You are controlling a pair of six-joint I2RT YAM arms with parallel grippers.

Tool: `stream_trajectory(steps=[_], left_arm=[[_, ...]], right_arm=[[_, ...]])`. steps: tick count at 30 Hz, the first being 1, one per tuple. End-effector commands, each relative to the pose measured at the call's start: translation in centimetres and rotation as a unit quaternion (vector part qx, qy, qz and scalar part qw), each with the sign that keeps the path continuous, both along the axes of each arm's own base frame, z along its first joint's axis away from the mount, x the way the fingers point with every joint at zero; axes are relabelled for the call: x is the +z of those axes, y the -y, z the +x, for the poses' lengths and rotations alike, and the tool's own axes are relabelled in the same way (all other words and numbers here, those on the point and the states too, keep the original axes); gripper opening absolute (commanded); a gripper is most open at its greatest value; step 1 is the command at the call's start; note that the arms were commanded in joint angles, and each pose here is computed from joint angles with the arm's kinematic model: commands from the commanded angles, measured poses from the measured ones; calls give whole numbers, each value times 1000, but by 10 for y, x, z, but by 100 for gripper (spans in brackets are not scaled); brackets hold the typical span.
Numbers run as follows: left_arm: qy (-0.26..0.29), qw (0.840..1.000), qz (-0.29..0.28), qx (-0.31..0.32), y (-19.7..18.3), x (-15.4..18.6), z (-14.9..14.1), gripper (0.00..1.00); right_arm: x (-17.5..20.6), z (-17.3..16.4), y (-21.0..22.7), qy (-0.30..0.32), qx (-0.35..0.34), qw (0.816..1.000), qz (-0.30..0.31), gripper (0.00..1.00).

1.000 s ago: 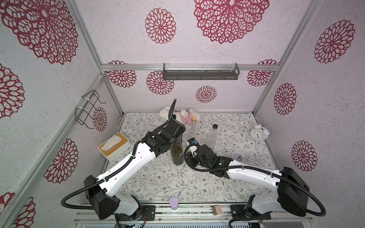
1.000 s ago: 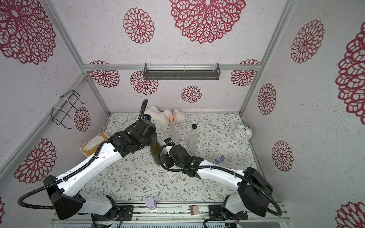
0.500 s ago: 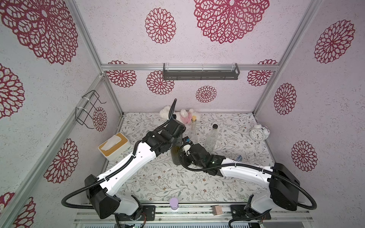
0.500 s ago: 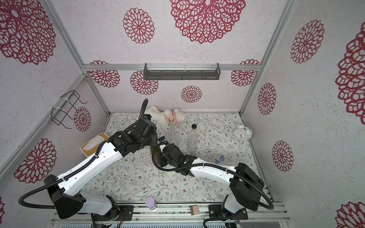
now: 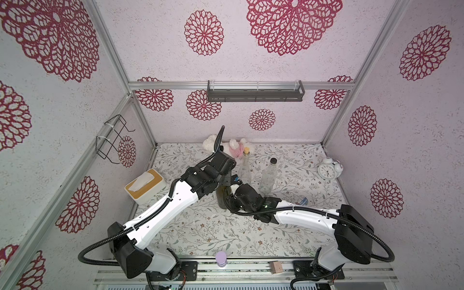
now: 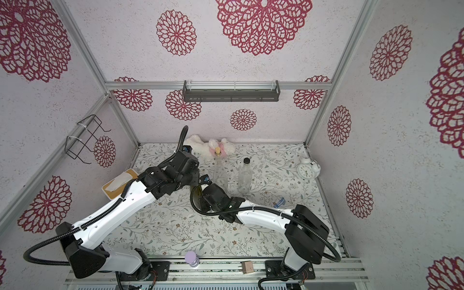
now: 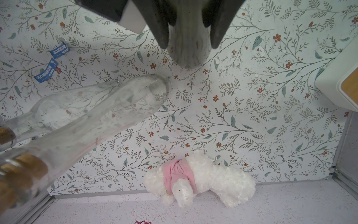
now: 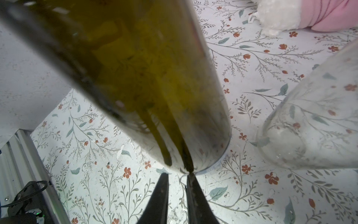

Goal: Remove the label from the bottle
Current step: Tear open the label from the bottle.

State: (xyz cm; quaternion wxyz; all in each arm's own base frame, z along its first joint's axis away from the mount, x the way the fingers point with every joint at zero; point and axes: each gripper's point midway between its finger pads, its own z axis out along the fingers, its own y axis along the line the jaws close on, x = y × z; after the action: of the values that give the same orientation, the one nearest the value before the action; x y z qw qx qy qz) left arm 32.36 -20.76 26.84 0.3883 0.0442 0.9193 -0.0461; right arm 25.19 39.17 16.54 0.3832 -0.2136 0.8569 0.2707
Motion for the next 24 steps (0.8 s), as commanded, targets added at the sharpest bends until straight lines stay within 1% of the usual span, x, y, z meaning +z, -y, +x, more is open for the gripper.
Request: stream_trajectory(steps=[1,8,13,17,21,24], left_arm=[[-36,999,14,0,-5,-18,-13,13],[-38,999,10,-4,-3,-19,-14,13],[-39,999,9,-4,-3,-19,-14,13],[-38,999,12,-2,-5,-18,-15,13],[-38,999,16,-2,-6,-18,-15,13],[-38,999,20,-1,-7,-17,-14,13]], right_arm=[[16,8,-7,11,-20,999,22,20],[15,12,-10,13,-24,999,28,18],[13,15,-9,17,-33,999,23,15],[12,16,-8,20,-36,999,21,6],[14,15,-5,24,-37,999,25,0],[13,14,-1,21,-35,999,29,0]])
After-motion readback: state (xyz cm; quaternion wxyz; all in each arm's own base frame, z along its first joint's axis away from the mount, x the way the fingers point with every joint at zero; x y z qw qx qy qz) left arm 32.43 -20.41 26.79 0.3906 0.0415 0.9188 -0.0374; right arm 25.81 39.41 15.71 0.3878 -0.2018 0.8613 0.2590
